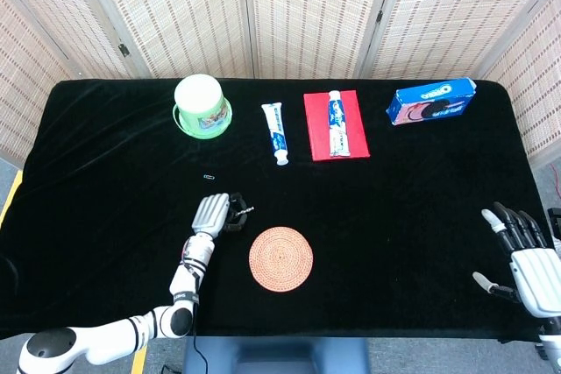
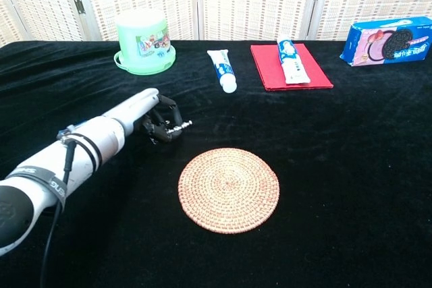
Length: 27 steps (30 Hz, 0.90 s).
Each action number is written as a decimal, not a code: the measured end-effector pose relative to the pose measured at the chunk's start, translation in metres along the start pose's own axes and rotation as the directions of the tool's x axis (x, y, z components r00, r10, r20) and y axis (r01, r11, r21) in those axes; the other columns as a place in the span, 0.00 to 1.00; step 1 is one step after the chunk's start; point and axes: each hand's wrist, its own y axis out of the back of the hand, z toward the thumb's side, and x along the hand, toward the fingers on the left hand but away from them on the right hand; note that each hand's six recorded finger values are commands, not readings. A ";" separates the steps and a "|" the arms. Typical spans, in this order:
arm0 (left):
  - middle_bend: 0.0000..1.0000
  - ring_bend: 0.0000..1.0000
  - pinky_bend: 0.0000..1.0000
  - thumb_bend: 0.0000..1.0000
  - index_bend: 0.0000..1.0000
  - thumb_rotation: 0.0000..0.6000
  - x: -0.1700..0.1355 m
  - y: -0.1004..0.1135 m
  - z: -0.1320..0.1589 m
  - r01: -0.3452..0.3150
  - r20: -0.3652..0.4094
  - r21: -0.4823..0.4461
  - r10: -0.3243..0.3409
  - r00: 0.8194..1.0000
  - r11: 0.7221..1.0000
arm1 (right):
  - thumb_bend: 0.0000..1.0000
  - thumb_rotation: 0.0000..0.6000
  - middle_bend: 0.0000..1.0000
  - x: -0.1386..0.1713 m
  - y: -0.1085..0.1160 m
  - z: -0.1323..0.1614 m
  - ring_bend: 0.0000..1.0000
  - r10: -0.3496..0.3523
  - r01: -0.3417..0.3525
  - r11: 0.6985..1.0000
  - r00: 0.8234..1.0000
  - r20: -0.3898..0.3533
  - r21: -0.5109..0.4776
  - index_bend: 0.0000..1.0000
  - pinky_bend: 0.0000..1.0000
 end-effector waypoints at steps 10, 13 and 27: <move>1.00 1.00 1.00 0.78 0.88 1.00 -0.006 0.028 -0.020 -0.041 -0.027 -0.009 0.041 0.999 0.999 | 0.18 1.00 0.00 -0.001 -0.002 0.003 0.00 0.000 0.000 1.000 1.000 -0.006 0.008 0.00 0.00; 1.00 1.00 1.00 0.78 0.88 1.00 -0.007 0.042 -0.026 -0.065 -0.037 -0.007 0.065 0.997 0.998 | 0.18 1.00 0.00 -0.001 -0.002 0.005 0.00 0.001 0.000 1.000 1.000 -0.010 0.010 0.00 0.00; 1.00 1.00 1.00 0.78 0.88 1.00 -0.052 0.115 -0.075 -0.185 -0.121 0.112 0.198 0.973 0.976 | 0.18 1.00 0.00 -0.001 -0.006 0.014 0.00 0.008 -0.007 1.000 0.999 -0.041 0.024 0.00 0.00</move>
